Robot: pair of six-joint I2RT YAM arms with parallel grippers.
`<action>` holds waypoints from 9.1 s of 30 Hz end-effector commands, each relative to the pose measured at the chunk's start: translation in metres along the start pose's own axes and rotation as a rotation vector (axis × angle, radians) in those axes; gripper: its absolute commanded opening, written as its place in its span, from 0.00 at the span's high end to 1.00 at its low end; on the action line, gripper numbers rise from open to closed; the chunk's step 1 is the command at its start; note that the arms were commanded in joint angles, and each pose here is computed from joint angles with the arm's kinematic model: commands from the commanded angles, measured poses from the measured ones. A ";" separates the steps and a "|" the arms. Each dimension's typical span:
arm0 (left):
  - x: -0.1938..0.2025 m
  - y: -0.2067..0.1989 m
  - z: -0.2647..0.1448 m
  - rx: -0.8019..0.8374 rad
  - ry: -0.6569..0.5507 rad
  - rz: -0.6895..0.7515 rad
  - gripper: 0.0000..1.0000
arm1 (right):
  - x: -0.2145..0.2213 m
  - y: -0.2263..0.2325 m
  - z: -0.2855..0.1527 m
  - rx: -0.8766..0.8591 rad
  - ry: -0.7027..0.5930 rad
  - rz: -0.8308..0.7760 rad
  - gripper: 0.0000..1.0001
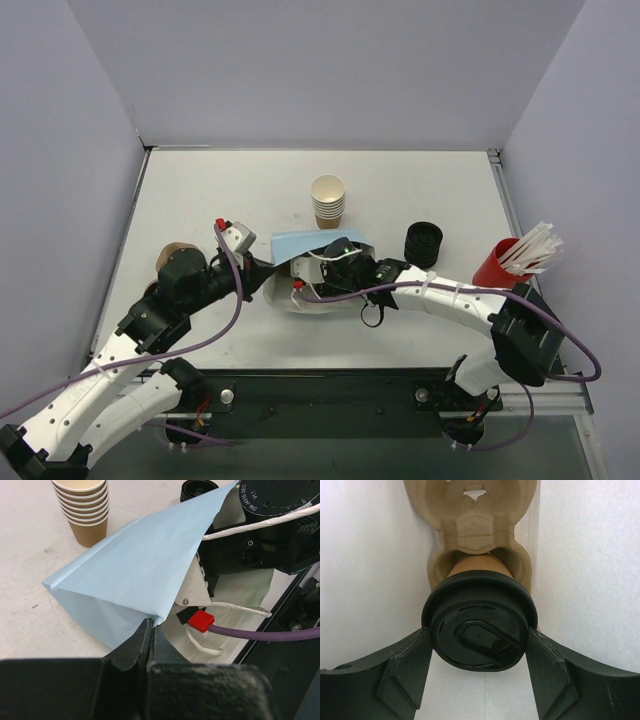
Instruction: Pack the takeout coffee
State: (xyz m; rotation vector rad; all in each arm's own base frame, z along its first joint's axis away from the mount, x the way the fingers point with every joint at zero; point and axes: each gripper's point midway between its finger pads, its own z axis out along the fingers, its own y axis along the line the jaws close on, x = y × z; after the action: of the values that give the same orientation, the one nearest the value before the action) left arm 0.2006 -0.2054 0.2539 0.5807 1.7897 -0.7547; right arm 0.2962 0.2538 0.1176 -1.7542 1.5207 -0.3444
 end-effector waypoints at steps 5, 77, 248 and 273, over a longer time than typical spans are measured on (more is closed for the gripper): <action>-0.028 -0.013 -0.006 0.040 -0.065 0.003 1.00 | 0.022 0.019 0.011 -0.070 0.092 0.040 0.56; -0.025 -0.001 0.005 -0.011 -0.019 0.033 1.00 | 0.006 -0.034 -0.038 0.011 0.060 0.213 0.11; -0.139 0.013 -0.016 -0.245 0.035 -0.015 0.04 | -0.101 -0.148 -0.208 0.008 -0.668 1.024 0.52; -0.147 0.019 -0.068 -0.397 0.011 -0.215 0.03 | 0.158 -0.185 -0.262 0.913 0.122 1.550 0.41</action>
State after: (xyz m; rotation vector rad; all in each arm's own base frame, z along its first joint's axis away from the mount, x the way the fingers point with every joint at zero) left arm 0.2216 -0.1547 0.4142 0.1756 1.8900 -0.5506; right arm 0.3241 0.0705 0.3874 0.1139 1.8623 -0.0879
